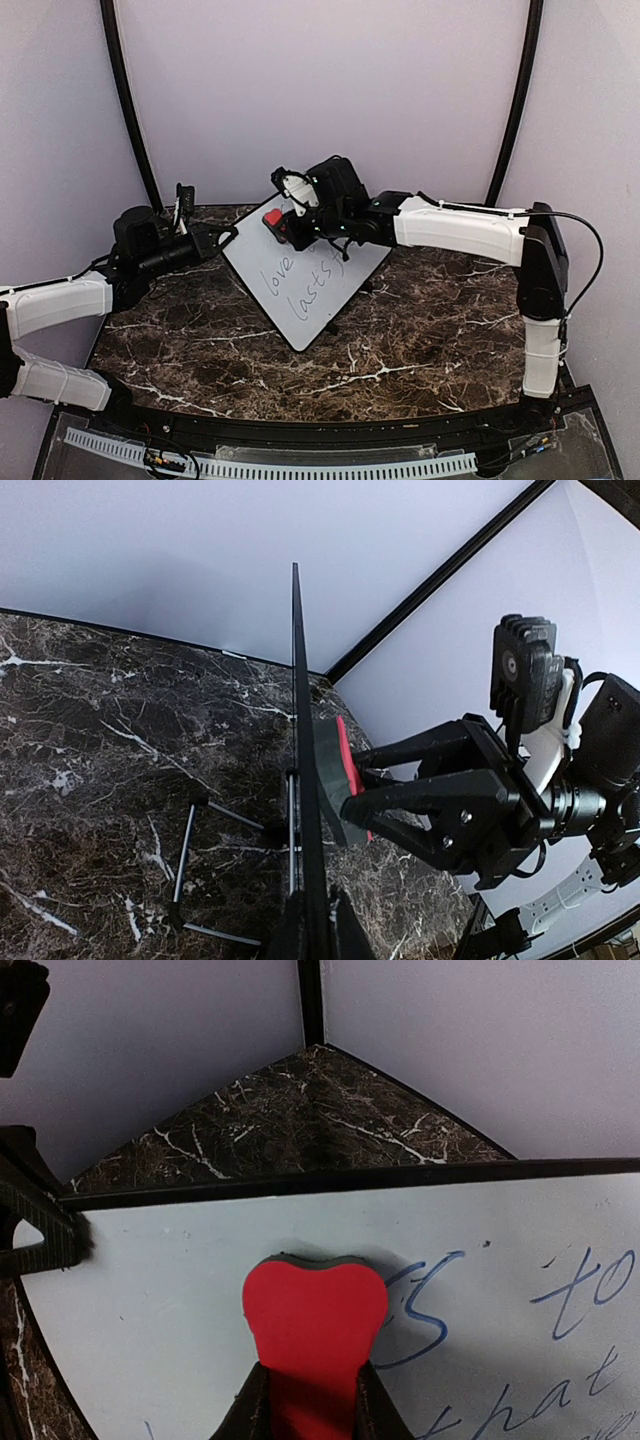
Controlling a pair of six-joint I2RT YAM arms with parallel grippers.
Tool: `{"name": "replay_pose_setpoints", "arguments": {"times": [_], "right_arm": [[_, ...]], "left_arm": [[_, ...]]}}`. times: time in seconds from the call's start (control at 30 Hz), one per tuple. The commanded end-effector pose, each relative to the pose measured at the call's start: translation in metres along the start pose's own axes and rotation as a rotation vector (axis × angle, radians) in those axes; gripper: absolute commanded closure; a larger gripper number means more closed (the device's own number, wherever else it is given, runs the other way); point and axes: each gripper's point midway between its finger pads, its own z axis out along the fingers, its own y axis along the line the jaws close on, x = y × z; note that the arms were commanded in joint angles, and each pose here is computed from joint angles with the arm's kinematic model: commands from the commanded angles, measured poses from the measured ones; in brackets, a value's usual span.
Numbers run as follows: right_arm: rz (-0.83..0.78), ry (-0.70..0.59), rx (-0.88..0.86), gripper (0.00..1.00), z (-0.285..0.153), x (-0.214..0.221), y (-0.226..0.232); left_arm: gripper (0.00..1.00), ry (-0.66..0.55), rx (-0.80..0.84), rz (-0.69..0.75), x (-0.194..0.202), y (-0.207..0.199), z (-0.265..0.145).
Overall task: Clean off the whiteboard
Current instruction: Erase the whiteboard at the center of the board.
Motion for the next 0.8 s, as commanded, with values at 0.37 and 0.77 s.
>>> {"name": "replay_pose_setpoints", "arguments": {"times": [0.37,0.77], "right_arm": [[0.018,0.122,0.017,0.96,0.003,0.067,-0.011],[-0.042,0.094,-0.054,0.97,-0.004,0.06,0.025]], "left_arm": [[1.0,-0.022,0.233,0.11,-0.013,-0.063,-0.014],[1.0,-0.02,0.226,0.108,-0.012,-0.061,-0.013]]}}
